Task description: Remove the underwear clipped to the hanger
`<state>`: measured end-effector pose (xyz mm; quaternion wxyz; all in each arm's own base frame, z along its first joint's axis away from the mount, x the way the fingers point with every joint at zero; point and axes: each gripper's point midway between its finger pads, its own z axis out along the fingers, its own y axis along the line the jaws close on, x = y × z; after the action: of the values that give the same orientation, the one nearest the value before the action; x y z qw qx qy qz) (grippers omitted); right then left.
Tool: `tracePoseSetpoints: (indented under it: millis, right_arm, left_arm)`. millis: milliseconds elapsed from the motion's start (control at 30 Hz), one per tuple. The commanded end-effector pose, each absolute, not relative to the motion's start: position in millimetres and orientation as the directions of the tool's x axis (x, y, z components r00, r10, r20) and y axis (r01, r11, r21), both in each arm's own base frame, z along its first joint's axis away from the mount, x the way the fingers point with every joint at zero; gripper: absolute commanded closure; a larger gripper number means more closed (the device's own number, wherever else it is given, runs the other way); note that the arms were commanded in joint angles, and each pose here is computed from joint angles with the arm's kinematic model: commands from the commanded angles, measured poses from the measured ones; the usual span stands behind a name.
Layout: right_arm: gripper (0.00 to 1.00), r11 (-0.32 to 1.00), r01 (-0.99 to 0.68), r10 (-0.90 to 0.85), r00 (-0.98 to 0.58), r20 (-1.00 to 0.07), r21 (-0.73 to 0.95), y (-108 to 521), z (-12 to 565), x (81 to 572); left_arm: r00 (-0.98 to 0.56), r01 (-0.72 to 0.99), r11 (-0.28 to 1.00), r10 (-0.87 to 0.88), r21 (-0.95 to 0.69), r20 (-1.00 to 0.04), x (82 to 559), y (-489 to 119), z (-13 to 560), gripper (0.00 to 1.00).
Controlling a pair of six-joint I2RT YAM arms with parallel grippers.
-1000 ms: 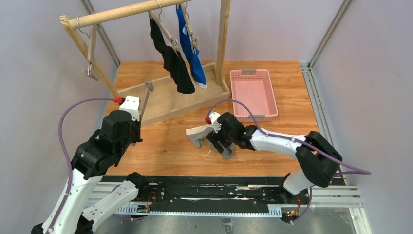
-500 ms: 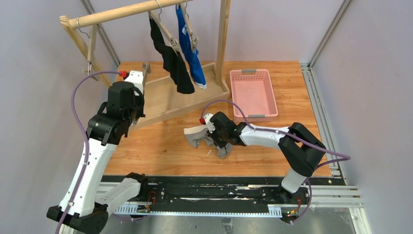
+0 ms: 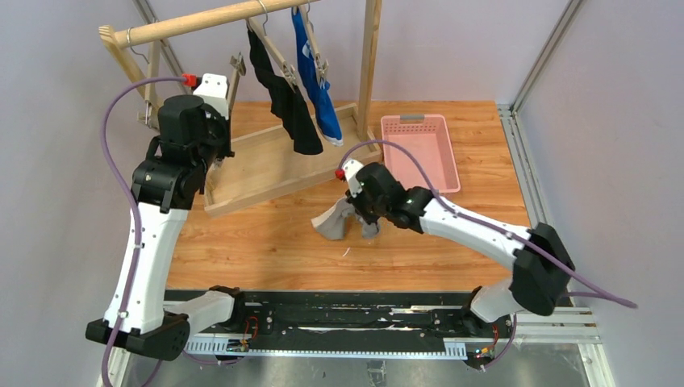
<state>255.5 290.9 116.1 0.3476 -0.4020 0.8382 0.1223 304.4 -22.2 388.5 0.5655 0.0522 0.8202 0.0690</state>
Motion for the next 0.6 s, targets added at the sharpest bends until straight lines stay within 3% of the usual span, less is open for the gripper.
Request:
tracePoseSetpoints:
  millis: [0, 300, 567]
  right_arm:
    - [0.99, 0.713, -0.675, -0.532, -0.346, -0.773, -0.189, 275, 192, 274]
    - [0.99, 0.854, -0.441, -0.390, -0.195, -0.900, -0.275, 227, 301, 321]
    - [1.00, 0.939, -0.230, -0.301, -0.192, -0.934, -0.255, 154, 332, 376]
  left_arm:
    - [-0.309, 0.008, 0.989, 0.146, 0.151, -0.940, 317, -16, 410, 1.00]
    - [-0.274, -0.039, 0.995, 0.080, 0.094, -0.959, 329, 1, 429, 1.00]
    - [-0.215, -0.025, 0.998, 0.058, 0.065, -0.975, 331, -1, 454, 1.00]
